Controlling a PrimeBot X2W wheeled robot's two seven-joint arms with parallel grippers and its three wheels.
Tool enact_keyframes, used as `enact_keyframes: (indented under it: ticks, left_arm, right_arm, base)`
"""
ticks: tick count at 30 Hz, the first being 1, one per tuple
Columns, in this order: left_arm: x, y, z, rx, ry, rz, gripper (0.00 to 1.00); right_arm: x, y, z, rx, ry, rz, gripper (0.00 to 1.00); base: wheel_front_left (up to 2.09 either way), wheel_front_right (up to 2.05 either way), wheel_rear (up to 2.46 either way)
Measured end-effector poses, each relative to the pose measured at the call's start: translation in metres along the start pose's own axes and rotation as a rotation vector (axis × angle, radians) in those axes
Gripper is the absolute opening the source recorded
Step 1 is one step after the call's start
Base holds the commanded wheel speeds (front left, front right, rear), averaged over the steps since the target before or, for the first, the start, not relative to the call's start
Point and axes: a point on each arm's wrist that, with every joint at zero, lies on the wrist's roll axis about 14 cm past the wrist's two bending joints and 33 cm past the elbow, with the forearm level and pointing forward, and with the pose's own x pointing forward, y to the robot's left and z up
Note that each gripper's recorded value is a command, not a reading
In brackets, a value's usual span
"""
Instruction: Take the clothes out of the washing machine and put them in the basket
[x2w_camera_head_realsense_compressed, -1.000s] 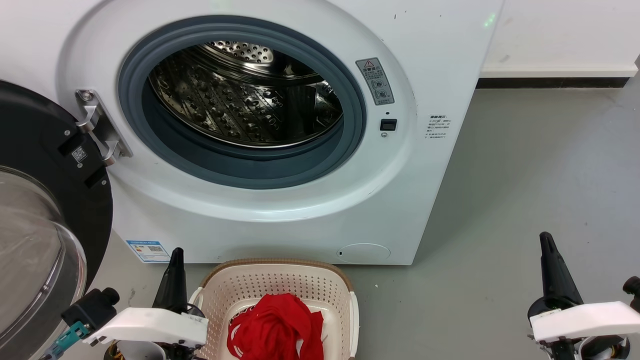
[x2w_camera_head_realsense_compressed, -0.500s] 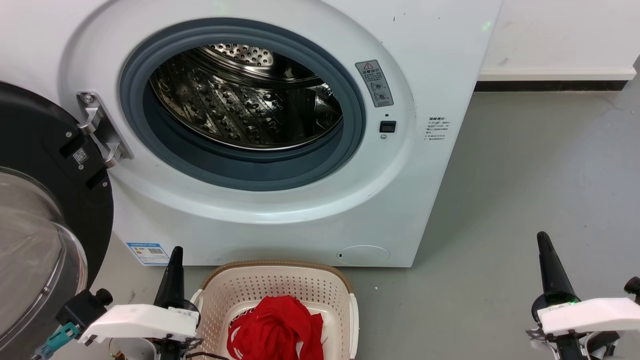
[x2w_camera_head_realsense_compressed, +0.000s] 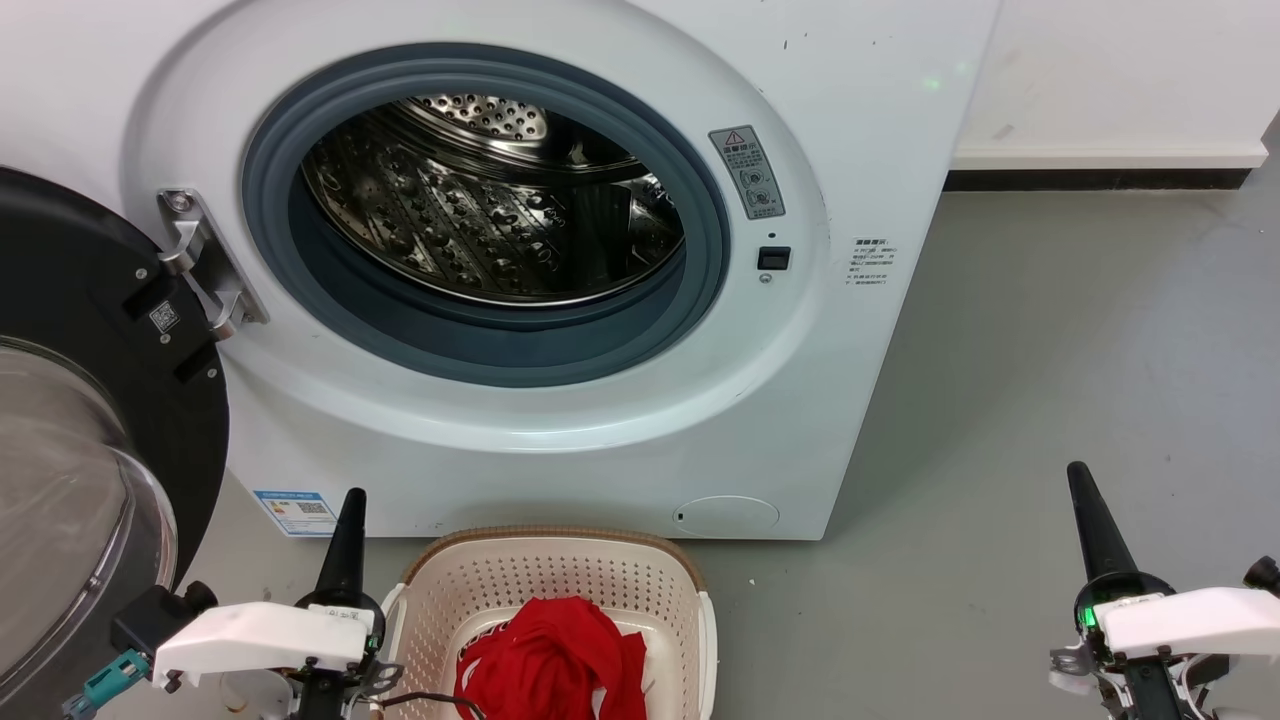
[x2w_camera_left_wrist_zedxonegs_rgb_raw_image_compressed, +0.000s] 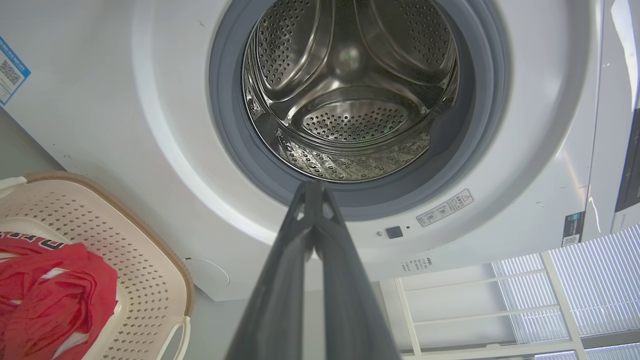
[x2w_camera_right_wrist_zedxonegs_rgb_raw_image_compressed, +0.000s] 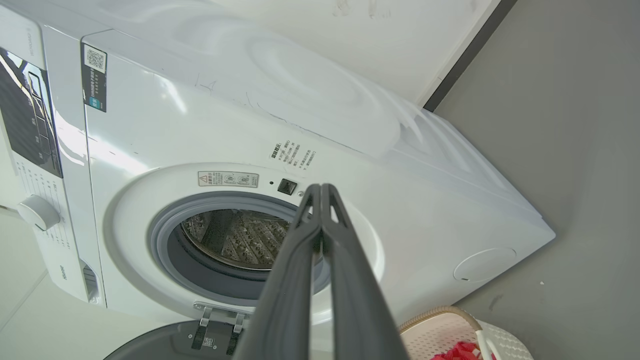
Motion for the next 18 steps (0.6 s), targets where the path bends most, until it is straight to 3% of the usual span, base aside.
enact_keyframes:
  ticks: [18]
  left_arm:
    - [0.0005,-0.001,0.0022,-0.175,0.007,-0.01,0.0]
  right_arm:
    - [0.0021,0.0004,0.0,0.178,0.012,-0.001,0.0]
  base:
    - [0.0,0.0,0.0]
